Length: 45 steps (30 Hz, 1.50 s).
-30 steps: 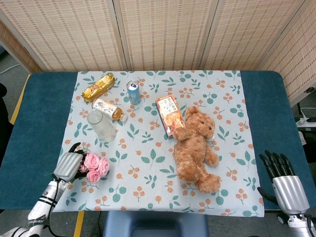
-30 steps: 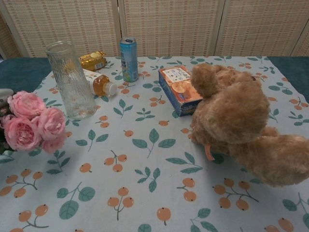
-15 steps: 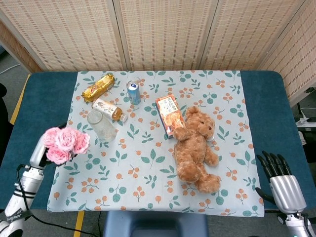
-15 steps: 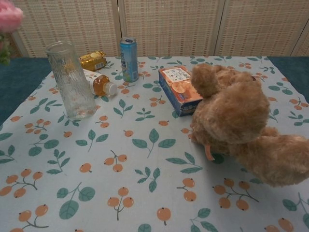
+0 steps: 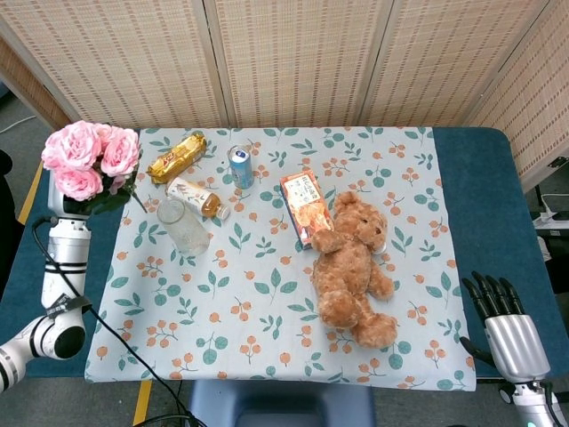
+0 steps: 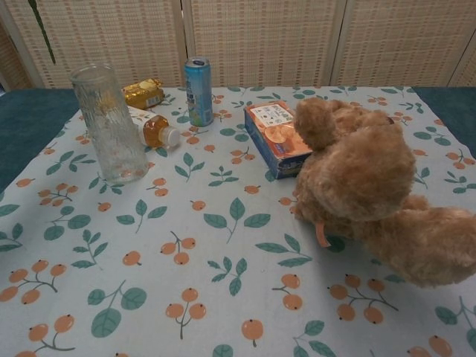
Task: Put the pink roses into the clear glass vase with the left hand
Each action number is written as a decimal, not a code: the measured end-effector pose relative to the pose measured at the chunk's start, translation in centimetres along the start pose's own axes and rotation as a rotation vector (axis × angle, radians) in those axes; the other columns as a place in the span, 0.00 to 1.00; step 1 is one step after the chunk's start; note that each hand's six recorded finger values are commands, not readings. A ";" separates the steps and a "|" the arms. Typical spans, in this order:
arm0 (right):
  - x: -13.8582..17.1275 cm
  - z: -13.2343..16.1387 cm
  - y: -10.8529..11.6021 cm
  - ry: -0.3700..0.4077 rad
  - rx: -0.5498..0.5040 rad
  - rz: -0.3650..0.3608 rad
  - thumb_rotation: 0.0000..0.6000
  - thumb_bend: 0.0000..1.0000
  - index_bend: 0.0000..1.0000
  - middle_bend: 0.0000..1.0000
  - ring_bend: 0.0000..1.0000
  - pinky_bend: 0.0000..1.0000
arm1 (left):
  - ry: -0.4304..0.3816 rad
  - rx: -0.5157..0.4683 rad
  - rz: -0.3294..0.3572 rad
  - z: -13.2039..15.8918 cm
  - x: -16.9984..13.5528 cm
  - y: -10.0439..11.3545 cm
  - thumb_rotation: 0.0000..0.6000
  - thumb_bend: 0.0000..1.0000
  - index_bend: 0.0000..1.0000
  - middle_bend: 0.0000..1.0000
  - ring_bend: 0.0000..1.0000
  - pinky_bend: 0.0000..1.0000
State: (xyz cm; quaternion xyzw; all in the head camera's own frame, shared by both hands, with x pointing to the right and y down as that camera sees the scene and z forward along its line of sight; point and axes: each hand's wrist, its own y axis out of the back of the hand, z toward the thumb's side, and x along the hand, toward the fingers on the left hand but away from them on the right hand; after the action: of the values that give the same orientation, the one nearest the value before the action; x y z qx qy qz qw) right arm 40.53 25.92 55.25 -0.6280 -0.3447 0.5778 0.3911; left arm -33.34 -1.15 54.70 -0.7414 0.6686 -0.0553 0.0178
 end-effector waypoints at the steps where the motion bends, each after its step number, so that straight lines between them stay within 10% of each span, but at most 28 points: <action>1: 0.0 -0.1 0.0 -0.002 0.001 0.001 1.00 0.09 0.00 0.00 0.00 0.00 | -0.003 0.008 0.001 0.0 0.5 -0.4 1.00 0.46 0.58 0.63 0.42 0.12; 45: 0.0 -0.4 0.5 -0.003 -0.010 -0.011 1.00 0.09 0.00 0.00 0.00 0.00 | -0.002 0.137 -0.111 -2.7 0.3 -7.8 1.00 0.46 0.56 0.62 0.39 0.10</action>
State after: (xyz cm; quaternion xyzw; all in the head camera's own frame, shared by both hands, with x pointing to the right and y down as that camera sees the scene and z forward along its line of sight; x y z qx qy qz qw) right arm 40.94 25.71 54.82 -0.6271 -0.3516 0.5750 0.3905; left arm -25.90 -0.49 58.20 -0.7743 0.6212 -0.1011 0.0662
